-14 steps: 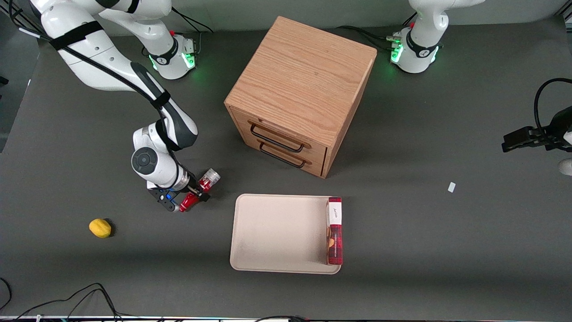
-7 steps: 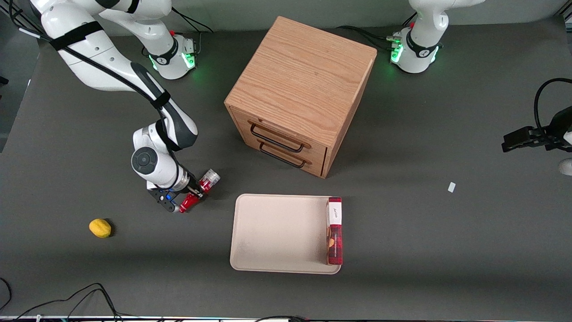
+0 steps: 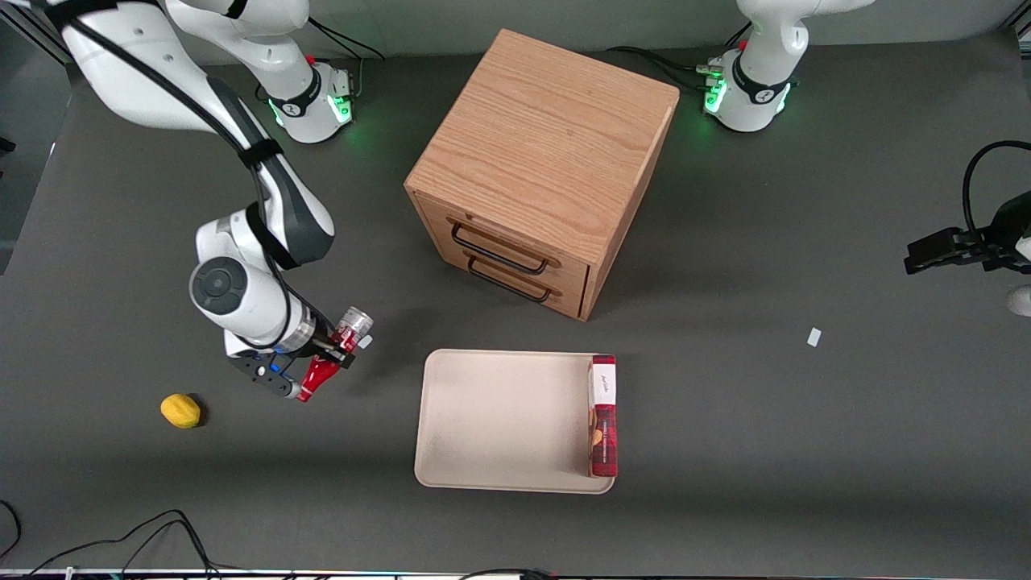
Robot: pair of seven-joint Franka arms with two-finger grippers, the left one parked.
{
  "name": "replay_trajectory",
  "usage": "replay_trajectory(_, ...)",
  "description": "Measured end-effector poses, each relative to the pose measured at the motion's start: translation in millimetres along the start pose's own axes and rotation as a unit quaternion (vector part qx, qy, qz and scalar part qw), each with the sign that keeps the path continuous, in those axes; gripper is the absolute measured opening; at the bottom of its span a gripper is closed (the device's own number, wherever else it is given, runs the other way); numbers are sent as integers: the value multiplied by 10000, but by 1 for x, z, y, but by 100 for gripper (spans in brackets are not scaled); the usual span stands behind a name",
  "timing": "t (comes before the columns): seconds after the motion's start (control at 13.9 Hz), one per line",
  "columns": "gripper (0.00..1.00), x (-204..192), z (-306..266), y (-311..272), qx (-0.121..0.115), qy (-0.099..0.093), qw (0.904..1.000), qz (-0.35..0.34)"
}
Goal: Place coke bottle on tray
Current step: 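Lift the bottle and carry it over the cream tray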
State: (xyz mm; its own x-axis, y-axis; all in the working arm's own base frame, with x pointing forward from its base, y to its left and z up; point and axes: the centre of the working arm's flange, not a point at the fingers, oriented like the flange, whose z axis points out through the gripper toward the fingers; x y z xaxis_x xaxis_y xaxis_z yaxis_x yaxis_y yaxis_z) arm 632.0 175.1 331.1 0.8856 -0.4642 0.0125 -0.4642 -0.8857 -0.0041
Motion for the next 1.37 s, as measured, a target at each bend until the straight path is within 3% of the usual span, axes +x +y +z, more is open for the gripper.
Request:
replay_trajectory(0.22, 56, -2, -76, -32, 98, 143, 9964, -832)
replay_trajectory(0.5, 56, -16, -129, -91, 460, 465, 9758, -2085)
replay_trajectory(0.79, 56, -17, -76, -152, 683, 347, 9549, -2868)
replay_trajectory(0.94, 56, -8, -34, -168, 845, 379, 9493, -3004)
replay_trajectory(1.08, 56, 2, 13, -175, 1012, 416, 9490, -2955)
replay_trajectory(1.37, 56, 9, 87, -175, 1174, 212, 9545, -2735)
